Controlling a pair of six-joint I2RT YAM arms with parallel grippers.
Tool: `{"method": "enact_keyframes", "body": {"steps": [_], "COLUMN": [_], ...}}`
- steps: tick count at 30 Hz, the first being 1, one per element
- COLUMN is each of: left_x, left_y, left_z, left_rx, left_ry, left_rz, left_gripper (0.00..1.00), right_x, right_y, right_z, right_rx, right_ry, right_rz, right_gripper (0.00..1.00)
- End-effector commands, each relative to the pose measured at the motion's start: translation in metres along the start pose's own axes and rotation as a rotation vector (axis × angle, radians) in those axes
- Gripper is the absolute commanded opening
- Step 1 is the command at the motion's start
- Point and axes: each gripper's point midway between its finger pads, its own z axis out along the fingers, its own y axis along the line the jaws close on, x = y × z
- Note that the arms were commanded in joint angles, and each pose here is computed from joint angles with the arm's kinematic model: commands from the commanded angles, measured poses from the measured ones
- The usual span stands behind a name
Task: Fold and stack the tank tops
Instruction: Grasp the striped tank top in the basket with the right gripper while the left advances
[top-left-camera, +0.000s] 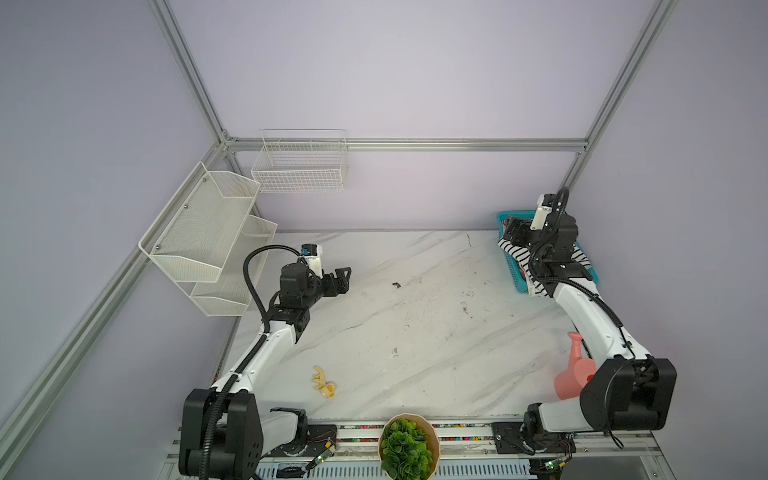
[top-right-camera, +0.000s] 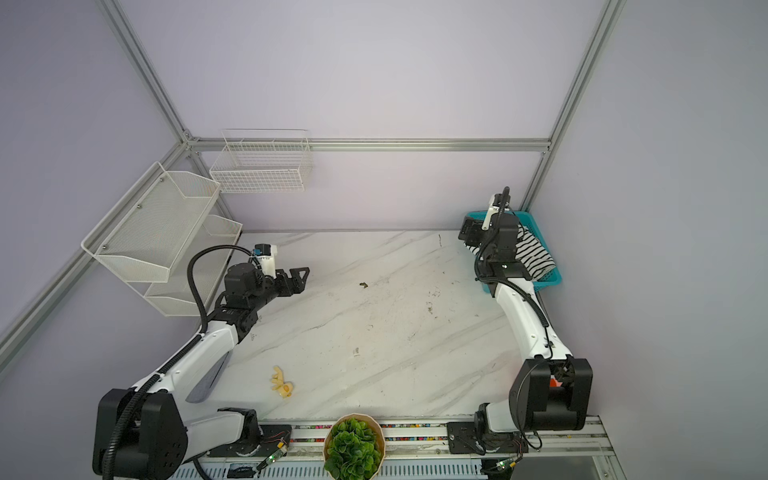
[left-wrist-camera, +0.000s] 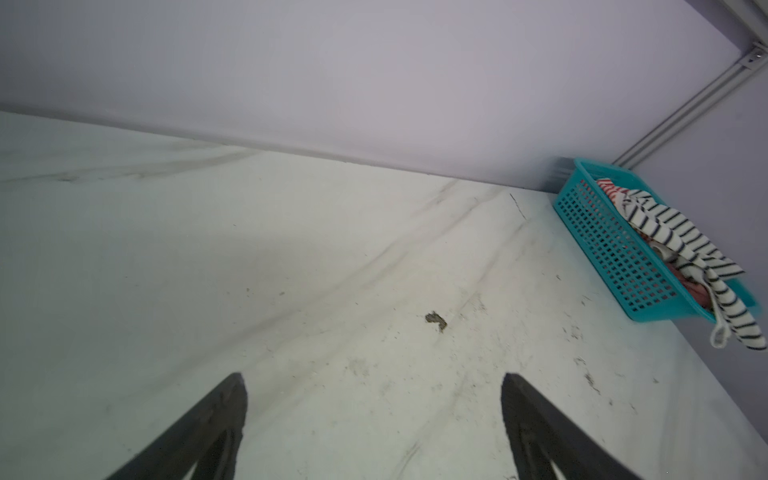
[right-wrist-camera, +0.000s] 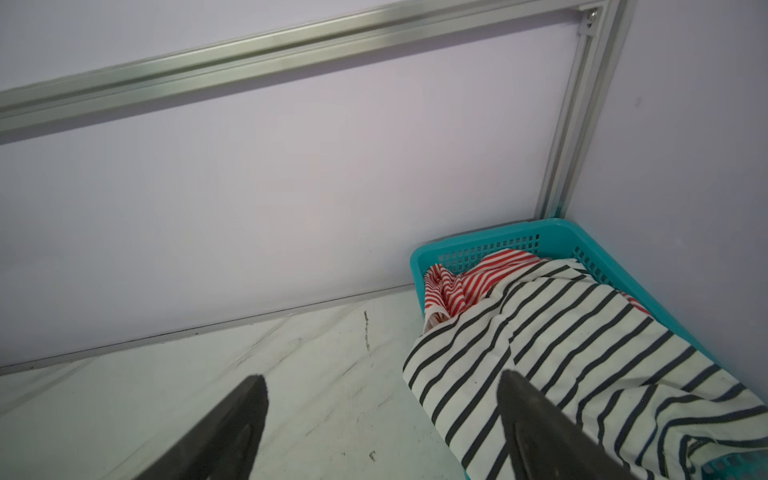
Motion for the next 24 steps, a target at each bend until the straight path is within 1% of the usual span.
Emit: {"method": "enact_keyframes", "body": {"steps": [1,4,7,11,14,17,21,22,24], "left_x": [-0.017,-0.009,-0.005,0.001,0.004,0.008,0.012,0.024,0.028], "left_y": [-0.046,-0.059,-0.068,-0.076,-0.084,-0.093,-0.107,-0.104,-0.109], "left_z": [-0.002,0.003,0.009,0.018,0.023,0.028,0.030,0.039,0.043], "left_rx": [0.164,0.204,0.222,0.241,0.262,0.285,0.317,0.310,0.322], "left_ry": [0.033,0.069,0.089,0.119,0.141,0.162,0.179,0.214,0.232], "left_rz": [-0.062,-0.086,-0.078,-0.072,-0.074,-0.070,-0.054,-0.061,-0.057], "left_gripper": [0.93,0.92,0.93,0.92,0.92,0.92,0.92,0.92,0.92], "right_x": [0.054,0.071,0.080,0.087,0.098,0.108,0.119,0.122,0.127], "right_y": [-0.028,-0.047,-0.065,-0.071,-0.071,-0.087,-0.100,-0.101,-0.104], "right_z": [0.013,0.023,0.028,0.033,0.035,0.030,0.017,0.015,0.007], "right_rx": [0.085,0.108,0.126,0.108,0.070,0.090,0.080,0.083,0.094], "right_ry": [0.258,0.356,0.387,0.411,0.453,0.482,0.503,0.508,0.514], "right_rz": [0.019,0.029,0.049,0.073,0.101,0.144,0.216,0.220,0.234], "right_gripper": [0.84,0.76,0.72,0.68,0.67,0.67,0.67,0.67,0.67]}}
